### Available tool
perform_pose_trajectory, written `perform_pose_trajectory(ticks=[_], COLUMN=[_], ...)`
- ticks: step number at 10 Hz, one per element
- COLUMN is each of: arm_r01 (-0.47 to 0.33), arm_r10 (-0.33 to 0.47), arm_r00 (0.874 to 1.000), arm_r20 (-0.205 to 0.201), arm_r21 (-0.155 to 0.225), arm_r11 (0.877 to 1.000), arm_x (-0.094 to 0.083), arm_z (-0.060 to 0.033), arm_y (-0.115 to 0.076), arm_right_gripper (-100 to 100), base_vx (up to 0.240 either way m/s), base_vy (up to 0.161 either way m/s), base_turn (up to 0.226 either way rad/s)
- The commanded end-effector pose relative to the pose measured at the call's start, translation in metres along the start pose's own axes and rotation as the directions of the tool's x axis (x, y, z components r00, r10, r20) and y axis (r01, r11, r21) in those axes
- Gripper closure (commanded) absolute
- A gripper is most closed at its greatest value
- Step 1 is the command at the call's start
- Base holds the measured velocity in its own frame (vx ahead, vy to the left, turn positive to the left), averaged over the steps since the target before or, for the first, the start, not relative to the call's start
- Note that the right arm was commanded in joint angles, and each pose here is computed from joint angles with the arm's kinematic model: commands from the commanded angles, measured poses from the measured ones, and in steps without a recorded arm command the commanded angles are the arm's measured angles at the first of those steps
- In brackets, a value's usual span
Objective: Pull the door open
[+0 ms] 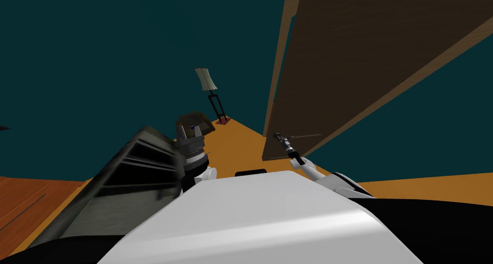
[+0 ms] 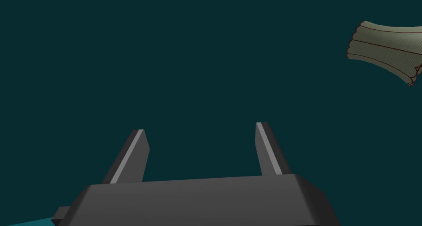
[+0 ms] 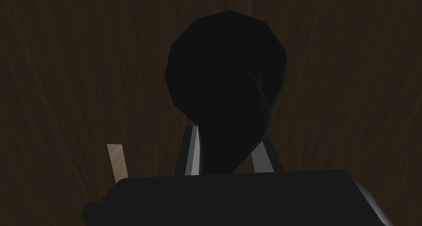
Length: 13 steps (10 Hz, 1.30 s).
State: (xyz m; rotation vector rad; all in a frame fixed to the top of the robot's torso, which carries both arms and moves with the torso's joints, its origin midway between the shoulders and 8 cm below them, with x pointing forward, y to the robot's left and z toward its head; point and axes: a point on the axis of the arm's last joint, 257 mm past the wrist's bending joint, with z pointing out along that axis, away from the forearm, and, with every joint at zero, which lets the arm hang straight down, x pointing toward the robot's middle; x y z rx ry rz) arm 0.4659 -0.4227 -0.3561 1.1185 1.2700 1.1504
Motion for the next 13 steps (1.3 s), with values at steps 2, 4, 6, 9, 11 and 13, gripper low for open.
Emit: perform_pose_trajectory(ticks=[2,4,6,9,11,13], arm_r01=[-0.001,-0.004,-0.003,-0.001,-0.001,-0.002], arm_r10=[0.001,0.004,0.003,0.001,0.001,0.002], arm_r00=[1.000,1.000,1.000,0.999,0.997,0.996], arm_r20=[0.005,0.006,-0.018,-0.051,-0.071,-0.094], arm_r21=[0.002,0.004,0.001,-0.004,-0.006,-0.007], arm_r11=[1.000,1.000,1.000,1.000,1.000,1.000], arm_x=[0.005,0.007,0.004,-0.002,-0.005,-0.008], arm_z=[0.0122,0.0139,0.0026,-0.0134,-0.0228,-0.0335], arm_y=[0.001,0.001,0.000,0.000,0.001,0.001], arm_right_gripper=[100,100,100,100,100,100], base_vx=[-0.151,-0.110,-0.157,-0.167,-0.197,-0.138], base_vy=[-0.078,-0.073,-0.041,-0.052,-0.112,-0.043], base_turn=[0.090,0.065,0.132,0.099,0.126,0.087])
